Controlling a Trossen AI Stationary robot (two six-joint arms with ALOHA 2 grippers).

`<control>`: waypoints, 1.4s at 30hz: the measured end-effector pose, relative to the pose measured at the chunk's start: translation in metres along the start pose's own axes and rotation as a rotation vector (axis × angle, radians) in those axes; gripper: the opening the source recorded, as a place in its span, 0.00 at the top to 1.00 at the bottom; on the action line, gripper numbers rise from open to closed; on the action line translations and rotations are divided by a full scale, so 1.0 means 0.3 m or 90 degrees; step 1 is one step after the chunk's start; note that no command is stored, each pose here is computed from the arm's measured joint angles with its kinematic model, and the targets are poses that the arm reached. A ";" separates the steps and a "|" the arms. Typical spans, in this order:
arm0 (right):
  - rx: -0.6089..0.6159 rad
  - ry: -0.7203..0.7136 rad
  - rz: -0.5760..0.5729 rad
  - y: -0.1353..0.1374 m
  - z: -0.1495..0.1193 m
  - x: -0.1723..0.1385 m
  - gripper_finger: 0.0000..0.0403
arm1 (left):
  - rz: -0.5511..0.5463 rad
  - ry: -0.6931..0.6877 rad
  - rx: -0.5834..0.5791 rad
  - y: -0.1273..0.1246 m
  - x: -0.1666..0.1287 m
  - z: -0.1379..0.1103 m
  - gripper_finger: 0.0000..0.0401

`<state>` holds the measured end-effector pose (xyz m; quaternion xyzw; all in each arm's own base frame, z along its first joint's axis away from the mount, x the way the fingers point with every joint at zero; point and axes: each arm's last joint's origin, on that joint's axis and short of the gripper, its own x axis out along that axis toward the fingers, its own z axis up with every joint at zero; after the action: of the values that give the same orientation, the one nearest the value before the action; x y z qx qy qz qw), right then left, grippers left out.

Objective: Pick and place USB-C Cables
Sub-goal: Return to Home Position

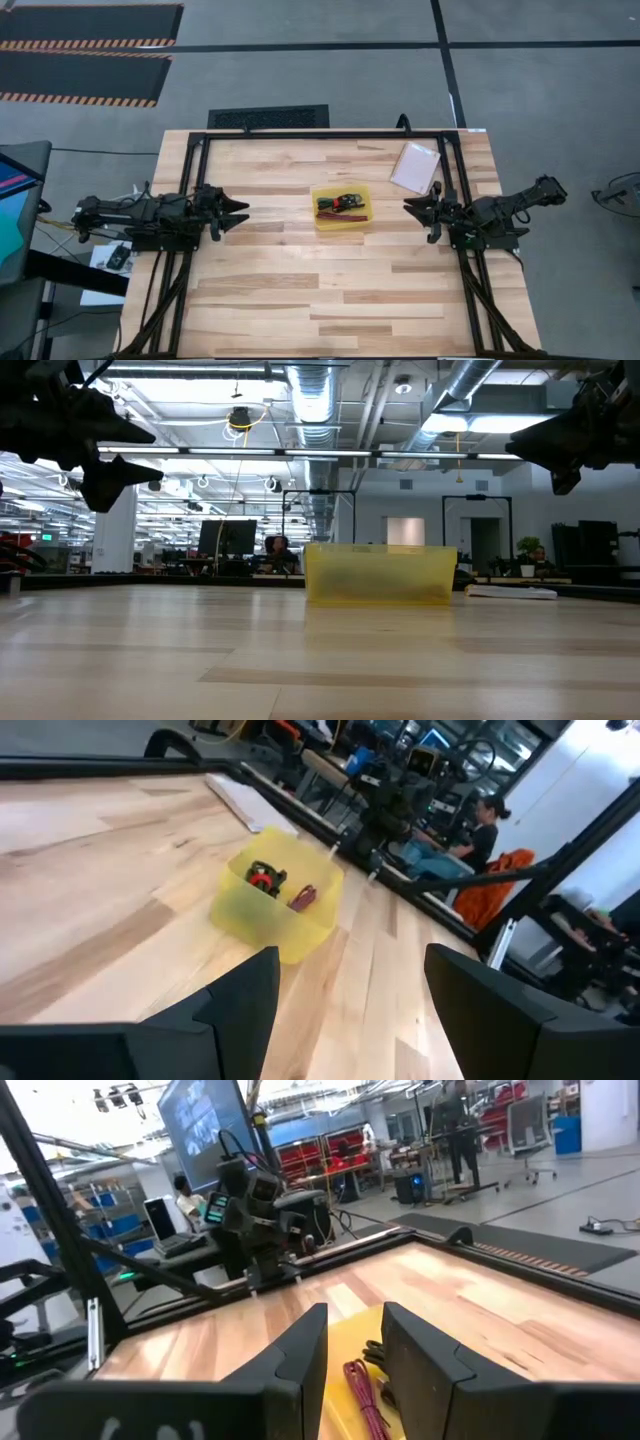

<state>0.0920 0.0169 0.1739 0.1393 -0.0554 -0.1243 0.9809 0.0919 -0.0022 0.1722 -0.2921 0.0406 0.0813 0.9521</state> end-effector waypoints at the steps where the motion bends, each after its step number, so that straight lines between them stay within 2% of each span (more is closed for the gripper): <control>1: 0.000 0.000 -0.001 0.000 0.000 0.000 0.70 | 0.000 0.001 0.001 0.000 0.000 0.000 0.41; 7: -0.001 0.001 -0.002 -0.001 -0.001 0.001 0.70 | 0.003 0.006 0.029 0.001 0.000 -0.002 0.41; 42: -0.004 0.003 -0.002 -0.001 -0.004 0.001 0.70 | 0.004 0.008 0.036 0.002 0.000 -0.003 0.41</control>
<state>0.0923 0.0168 0.1727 0.1367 -0.0524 -0.1258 0.9812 0.0917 -0.0022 0.1711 -0.2653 0.0496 0.0814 0.9594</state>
